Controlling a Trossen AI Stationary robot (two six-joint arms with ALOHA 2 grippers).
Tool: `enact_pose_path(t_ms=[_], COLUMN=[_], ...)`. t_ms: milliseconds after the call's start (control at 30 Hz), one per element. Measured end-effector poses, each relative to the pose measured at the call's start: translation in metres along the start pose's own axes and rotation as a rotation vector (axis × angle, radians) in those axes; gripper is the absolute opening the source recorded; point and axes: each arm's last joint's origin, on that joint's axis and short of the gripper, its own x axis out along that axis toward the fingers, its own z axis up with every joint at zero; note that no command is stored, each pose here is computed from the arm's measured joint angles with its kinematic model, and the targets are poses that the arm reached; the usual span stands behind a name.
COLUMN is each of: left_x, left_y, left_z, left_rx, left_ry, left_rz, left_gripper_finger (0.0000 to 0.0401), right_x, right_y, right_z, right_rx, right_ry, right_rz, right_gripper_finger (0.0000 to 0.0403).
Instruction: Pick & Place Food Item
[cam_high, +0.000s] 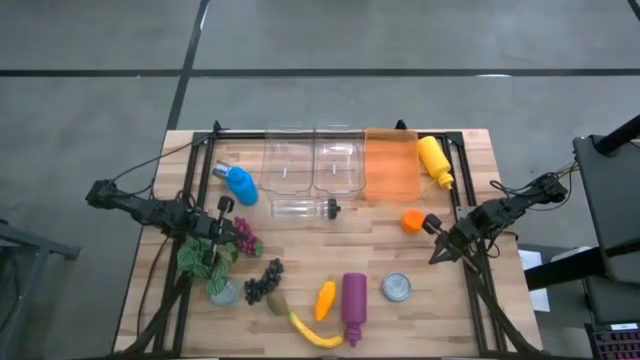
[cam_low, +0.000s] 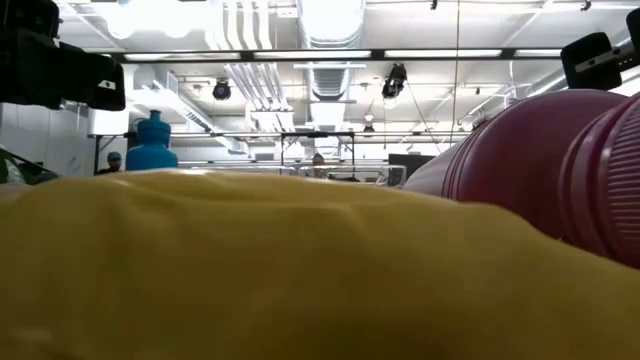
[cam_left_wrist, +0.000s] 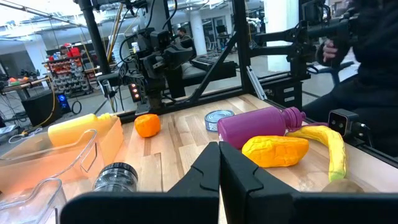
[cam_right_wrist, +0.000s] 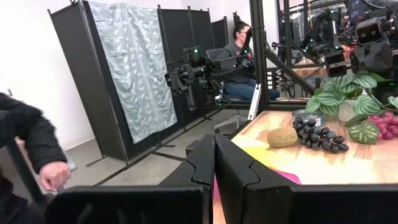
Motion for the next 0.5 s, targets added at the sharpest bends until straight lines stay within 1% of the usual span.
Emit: enact_pose_path(t_ms=[100, 233, 267, 400, 500], left_x=[0.0000, 0.0000, 0.0000, 0.0000, 0.0000], left_y=[0.0000, 0.0000, 0.0000, 0.0000, 0.0000], left_z=[0.0000, 0.0000, 0.0000, 0.0000, 0.0000], left_rx=[0.000, 0.000, 0.000, 0.000, 0.000], left_ry=[0.000, 0.000, 0.000, 0.000, 0.000], left_rz=[0.000, 0.000, 0.000, 0.000, 0.000], left_gripper_finger=[0.0001, 0.0001, 0.0001, 0.0001, 0.0001], right_x=[0.0000, 0.0000, 0.0000, 0.0000, 0.0000], right_y=[0.0000, 0.0001, 0.0000, 0.0000, 0.0003], right_z=[0.0000, 0.0001, -0.0001, -0.0001, 0.0012], right_rx=[0.004, 0.157, 0.160, 0.094, 0.109], right_ry=[0.000, -0.001, 0.001, 0.001, -0.012], right_rz=[0.000, 0.002, 0.000, -0.001, 0.003], right_gripper_finger=[0.0008, 0.0008, 0.0008, 0.0008, 0.0008])
